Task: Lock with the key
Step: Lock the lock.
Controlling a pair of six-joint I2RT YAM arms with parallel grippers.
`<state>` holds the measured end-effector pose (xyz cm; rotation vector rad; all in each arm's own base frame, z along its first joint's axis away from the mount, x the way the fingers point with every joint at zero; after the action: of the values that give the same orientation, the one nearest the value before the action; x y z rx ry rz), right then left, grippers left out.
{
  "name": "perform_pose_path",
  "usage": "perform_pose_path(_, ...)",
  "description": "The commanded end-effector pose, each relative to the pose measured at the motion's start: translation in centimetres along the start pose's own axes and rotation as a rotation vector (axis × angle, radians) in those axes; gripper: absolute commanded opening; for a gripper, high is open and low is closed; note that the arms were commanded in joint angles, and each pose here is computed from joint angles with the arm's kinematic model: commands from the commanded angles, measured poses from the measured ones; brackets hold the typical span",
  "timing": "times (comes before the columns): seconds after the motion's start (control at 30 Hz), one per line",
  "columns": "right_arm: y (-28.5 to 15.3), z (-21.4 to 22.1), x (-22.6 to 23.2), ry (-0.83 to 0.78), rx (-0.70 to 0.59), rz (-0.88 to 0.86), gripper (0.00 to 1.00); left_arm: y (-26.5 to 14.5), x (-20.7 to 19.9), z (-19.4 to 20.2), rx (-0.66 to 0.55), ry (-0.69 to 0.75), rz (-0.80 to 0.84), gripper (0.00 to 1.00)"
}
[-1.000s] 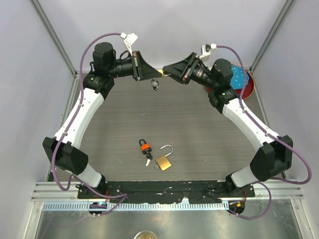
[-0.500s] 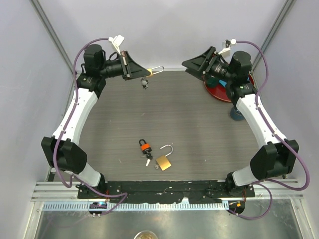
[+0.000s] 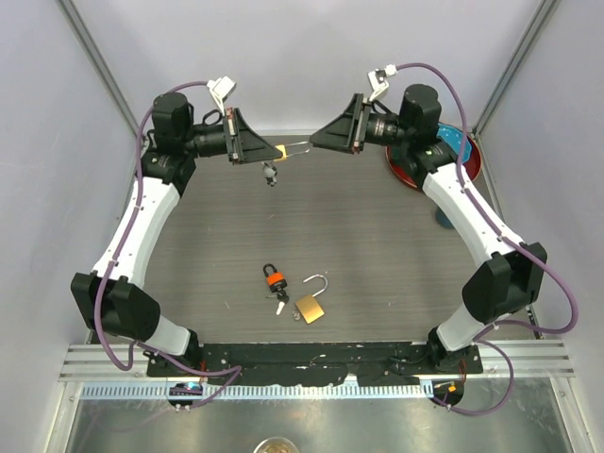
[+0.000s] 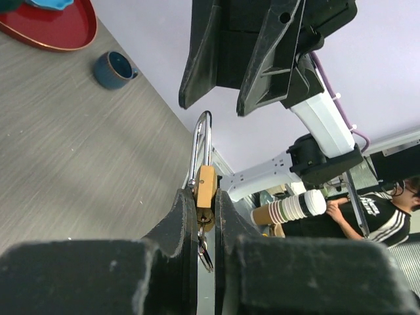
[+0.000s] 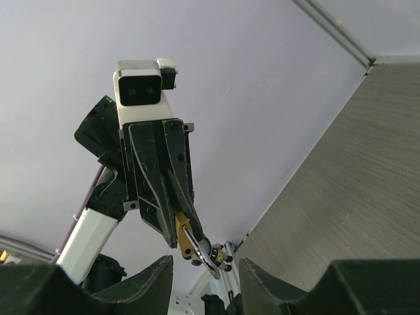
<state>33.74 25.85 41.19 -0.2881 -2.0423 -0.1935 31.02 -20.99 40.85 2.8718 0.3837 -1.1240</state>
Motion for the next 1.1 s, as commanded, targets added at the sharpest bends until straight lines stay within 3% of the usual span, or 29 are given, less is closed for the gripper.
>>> perform_pose_path(0.0,0.4,0.0,2.3,-0.097,0.051,-0.059,0.48,-0.7,-2.0,0.1,0.012,0.040,0.067,0.00)
perform_pose_path(0.23,0.6,0.2,2.1,-0.090,0.079,-0.043,0.38,-0.5,-1.9,-0.1,0.009,0.039,0.085,0.00)
perform_pose_path(0.87,1.3,1.8,3.1,-0.121,0.140,-0.072,0.31,-0.2,-1.8,0.0,0.012,0.029,0.105,0.00)
perform_pose_path(1.07,1.3,1.9,3.4,-0.124,0.137,-0.077,0.18,-0.3,-1.8,0.1,0.014,0.026,0.106,0.00)
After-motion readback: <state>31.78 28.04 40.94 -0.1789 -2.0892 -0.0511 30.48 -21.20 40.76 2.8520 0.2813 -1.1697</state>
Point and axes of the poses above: each gripper's point midway between its finger pads, its own y axis out along the fingers, its own x axis along the line the jaws close on, z = x × y, the point moved 3 cm from there along -y, back along the fingers, and after that the axes turned 10 degrees about y, right-handed, at the moved point
